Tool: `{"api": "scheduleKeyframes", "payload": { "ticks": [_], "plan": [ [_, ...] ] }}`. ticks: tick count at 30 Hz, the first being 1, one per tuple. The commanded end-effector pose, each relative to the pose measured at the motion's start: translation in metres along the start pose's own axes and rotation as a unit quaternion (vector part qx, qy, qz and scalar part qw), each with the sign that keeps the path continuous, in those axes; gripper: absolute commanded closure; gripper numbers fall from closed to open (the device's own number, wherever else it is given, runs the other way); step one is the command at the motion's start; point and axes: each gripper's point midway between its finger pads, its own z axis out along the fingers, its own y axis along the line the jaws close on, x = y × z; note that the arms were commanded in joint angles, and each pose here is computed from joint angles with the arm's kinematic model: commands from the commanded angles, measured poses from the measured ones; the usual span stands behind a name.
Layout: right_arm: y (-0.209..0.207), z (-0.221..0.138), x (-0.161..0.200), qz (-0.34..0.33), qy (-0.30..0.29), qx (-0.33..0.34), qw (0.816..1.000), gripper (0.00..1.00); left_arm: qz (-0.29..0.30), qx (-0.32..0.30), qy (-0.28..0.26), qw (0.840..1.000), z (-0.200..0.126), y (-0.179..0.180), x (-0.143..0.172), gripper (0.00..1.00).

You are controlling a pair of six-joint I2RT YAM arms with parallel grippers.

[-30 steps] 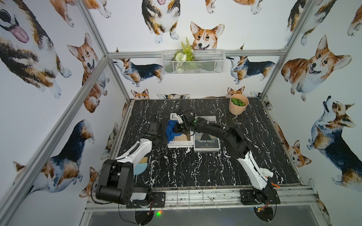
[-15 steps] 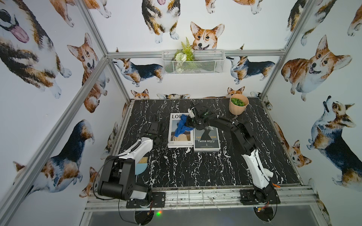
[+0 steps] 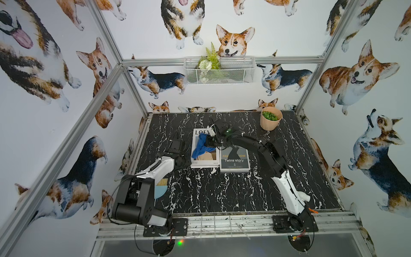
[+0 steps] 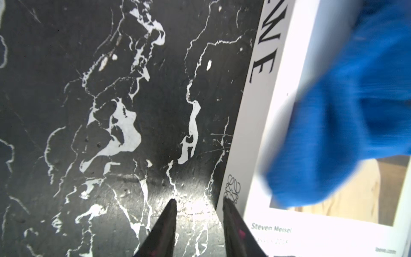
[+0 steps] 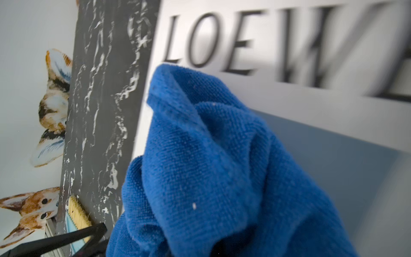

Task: Wipe the cover of the book
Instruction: Wipe the dirt from the cover of the book.

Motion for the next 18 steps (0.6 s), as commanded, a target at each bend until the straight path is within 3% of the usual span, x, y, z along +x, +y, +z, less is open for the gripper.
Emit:
{"api": "scheduleKeyframes", "payload": {
  "ticks": [1,5,9,13,18],
  "plan": [
    [-0.074,-0.014,0.044,0.044,0.06,0.11,0.991,1.0,-0.007,0.006,-0.003,1.0,0.001,-0.002,-0.002,0.62],
    [-0.103,-0.028,0.053,0.045,0.066,0.13,0.988,1.0,-0.005,0.006,-0.005,1.0,-0.002,-0.003,-0.004,0.62],
    [-0.088,-0.04,0.047,0.032,0.059,0.105,0.992,1.0,-0.009,0.016,-0.007,1.0,-0.005,-0.011,-0.011,0.62],
    [-0.061,-0.075,0.021,0.018,-0.002,0.071,0.997,1.0,-0.003,0.027,-0.031,0.999,-0.022,-0.029,-0.031,0.61],
    [-0.069,-0.135,0.013,0.047,-0.075,0.052,0.995,1.0,0.033,0.046,-0.056,0.997,-0.039,-0.076,-0.046,0.59]
  ]
}}
